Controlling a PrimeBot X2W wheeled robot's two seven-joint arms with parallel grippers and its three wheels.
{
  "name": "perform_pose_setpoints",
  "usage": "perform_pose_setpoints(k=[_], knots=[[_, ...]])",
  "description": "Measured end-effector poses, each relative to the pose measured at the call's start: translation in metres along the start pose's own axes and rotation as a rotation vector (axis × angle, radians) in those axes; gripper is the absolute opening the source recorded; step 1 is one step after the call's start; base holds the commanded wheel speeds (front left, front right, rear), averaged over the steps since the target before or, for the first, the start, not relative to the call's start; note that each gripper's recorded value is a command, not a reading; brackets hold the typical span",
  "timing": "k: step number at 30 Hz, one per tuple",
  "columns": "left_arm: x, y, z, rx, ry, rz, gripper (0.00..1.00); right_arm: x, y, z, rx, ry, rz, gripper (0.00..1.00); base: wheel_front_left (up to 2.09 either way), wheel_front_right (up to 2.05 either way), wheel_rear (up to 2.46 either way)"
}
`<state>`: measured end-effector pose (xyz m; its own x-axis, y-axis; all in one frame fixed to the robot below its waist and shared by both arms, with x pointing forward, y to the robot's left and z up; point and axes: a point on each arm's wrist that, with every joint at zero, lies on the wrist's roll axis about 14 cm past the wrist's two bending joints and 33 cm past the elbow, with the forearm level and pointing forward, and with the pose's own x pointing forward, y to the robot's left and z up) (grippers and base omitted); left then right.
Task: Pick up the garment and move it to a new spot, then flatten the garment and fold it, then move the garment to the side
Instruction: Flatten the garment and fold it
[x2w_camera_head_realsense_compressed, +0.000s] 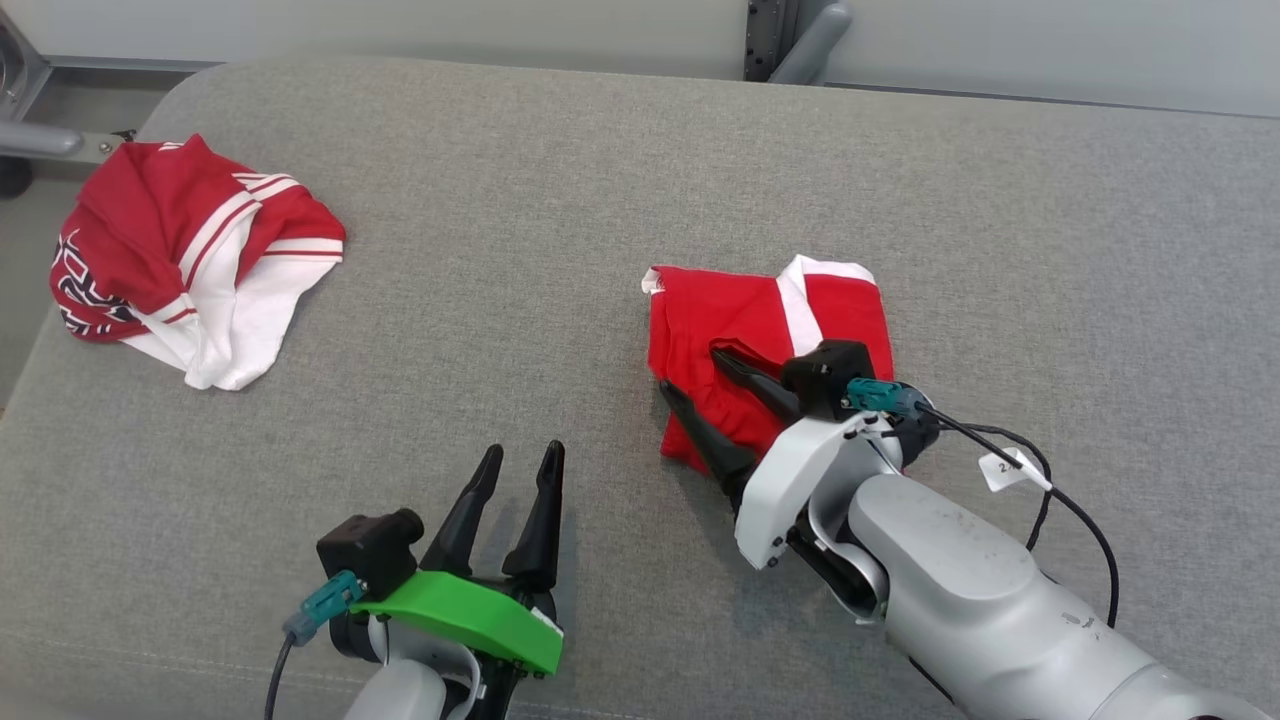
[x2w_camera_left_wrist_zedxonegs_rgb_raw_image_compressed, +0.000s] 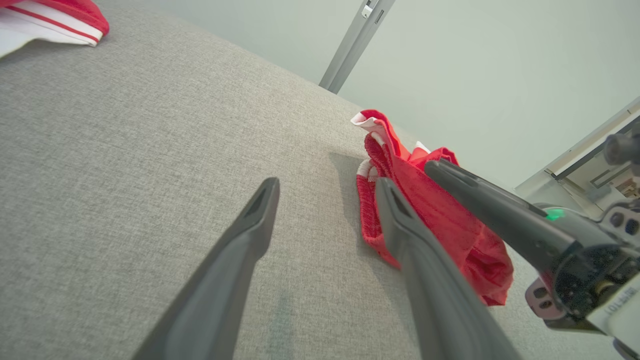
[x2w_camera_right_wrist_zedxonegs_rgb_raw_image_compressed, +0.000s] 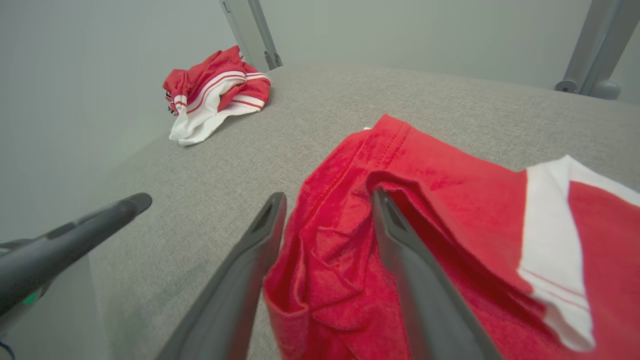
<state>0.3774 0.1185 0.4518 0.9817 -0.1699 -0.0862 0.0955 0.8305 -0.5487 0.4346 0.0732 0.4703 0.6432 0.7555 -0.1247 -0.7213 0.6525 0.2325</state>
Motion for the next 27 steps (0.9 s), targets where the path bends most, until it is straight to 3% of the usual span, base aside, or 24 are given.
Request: perform_pose_setpoints(k=[8,12,16,18,25,26,27], knots=[[0.001,0.01,0.002,-0.01,-0.009,0.03,1.0,0.001,0.006,0.016,0.037,-0.061,0.028,1.0,0.0,0.0,0.0],[0.006,0.004,0.0,-0.006,-0.003,0.01,1.0,-0.013,-0.026,0.039,0.076,-0.142,-0.058,1.0,0.0,0.0,0.0],[0.009,-0.001,-0.002,-0.004,0.004,-0.006,1.0,-0.041,-0.061,0.008,0.122,-0.09,-0.177,1.0,0.0,0.0,0.0],[0.009,-0.002,-0.003,-0.005,0.008,-0.009,1.0,-0.047,-0.064,-0.01,0.132,-0.046,-0.195,1.0,0.0,0.0,0.0],[0.007,0.005,-0.004,-0.005,0.01,0.011,1.0,-0.043,-0.071,-0.018,0.127,-0.027,-0.209,1.0,0.0,0.0,0.0],[0.007,0.006,-0.004,-0.005,0.01,0.015,1.0,-0.043,-0.072,-0.02,0.126,-0.021,-0.213,0.92,0.0,0.0,0.0],[0.006,0.007,-0.004,-0.006,0.009,0.018,1.0,-0.042,-0.073,-0.022,0.124,-0.015,-0.216,0.91,0.0,0.0,0.0]])
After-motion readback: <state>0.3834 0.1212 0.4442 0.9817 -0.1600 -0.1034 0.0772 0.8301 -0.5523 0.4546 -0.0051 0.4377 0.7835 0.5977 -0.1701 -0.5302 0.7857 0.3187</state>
